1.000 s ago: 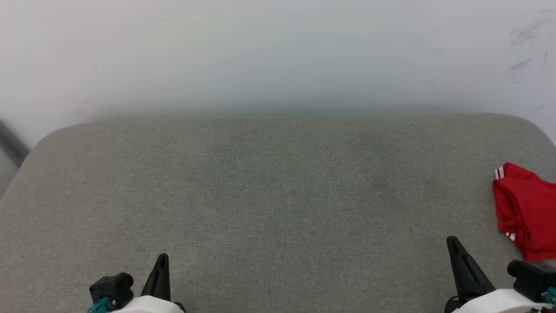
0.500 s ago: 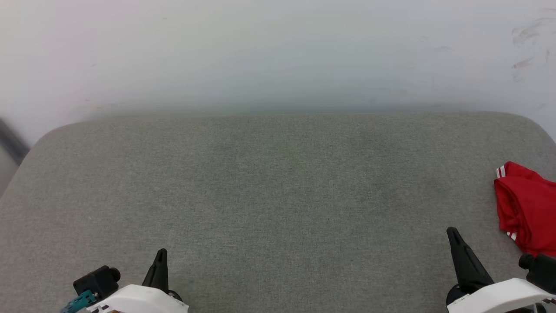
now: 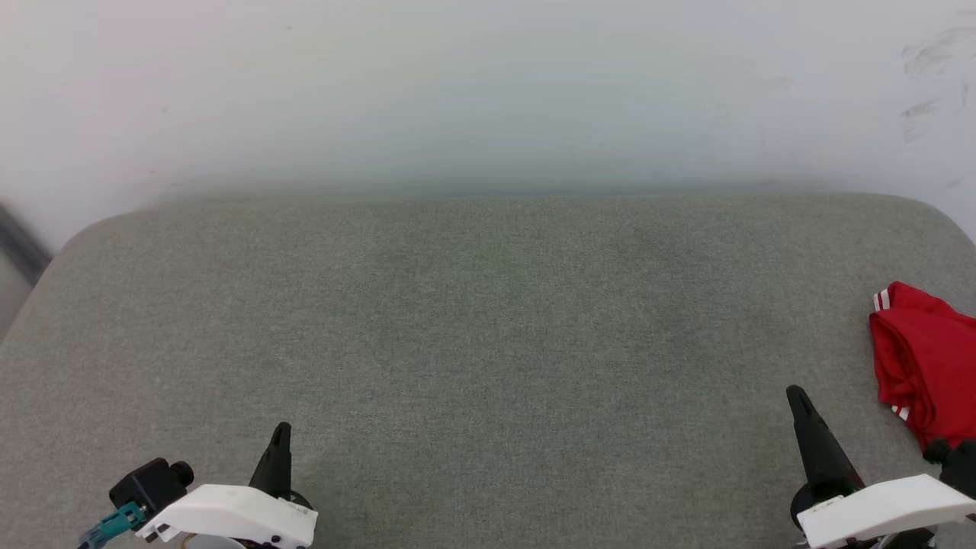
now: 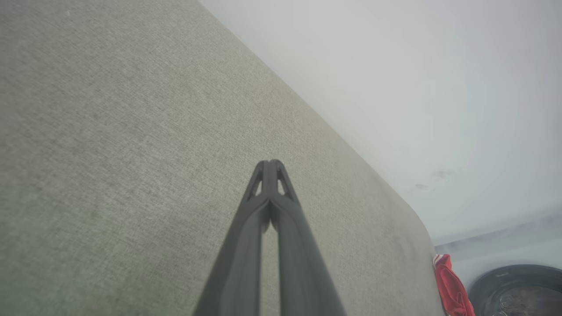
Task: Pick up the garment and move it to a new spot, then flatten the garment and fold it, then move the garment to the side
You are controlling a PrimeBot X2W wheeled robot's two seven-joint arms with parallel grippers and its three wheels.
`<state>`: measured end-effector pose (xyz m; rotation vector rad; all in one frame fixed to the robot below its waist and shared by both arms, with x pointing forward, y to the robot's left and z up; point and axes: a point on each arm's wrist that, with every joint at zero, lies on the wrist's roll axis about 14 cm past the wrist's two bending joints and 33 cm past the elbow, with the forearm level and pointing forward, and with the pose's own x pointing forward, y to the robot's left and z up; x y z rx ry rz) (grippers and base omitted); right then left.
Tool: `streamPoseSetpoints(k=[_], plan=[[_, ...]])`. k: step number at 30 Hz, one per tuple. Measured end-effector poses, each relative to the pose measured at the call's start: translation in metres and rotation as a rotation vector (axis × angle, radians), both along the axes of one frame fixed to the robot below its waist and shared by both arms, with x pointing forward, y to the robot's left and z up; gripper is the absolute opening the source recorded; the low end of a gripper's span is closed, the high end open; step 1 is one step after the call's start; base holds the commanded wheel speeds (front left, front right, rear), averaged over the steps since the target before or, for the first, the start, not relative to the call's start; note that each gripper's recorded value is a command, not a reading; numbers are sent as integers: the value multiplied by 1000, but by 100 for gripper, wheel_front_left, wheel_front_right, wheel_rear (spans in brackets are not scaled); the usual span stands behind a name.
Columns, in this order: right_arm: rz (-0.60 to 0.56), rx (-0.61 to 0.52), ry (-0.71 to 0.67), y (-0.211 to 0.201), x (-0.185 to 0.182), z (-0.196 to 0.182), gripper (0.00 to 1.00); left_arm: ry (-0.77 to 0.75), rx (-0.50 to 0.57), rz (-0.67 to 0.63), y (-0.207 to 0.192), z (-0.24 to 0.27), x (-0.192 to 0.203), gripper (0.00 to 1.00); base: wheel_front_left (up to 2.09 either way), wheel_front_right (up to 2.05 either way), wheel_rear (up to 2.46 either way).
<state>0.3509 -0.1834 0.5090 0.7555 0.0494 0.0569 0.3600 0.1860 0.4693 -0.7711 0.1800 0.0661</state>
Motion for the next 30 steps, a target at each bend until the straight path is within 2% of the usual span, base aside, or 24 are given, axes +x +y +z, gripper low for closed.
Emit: streamPoseSetpoints(k=[30], plan=[[-34, 350, 14, -7, 14, -3, 0, -35, -349, 40, 3, 12, 13, 0, 0, 0, 0]])
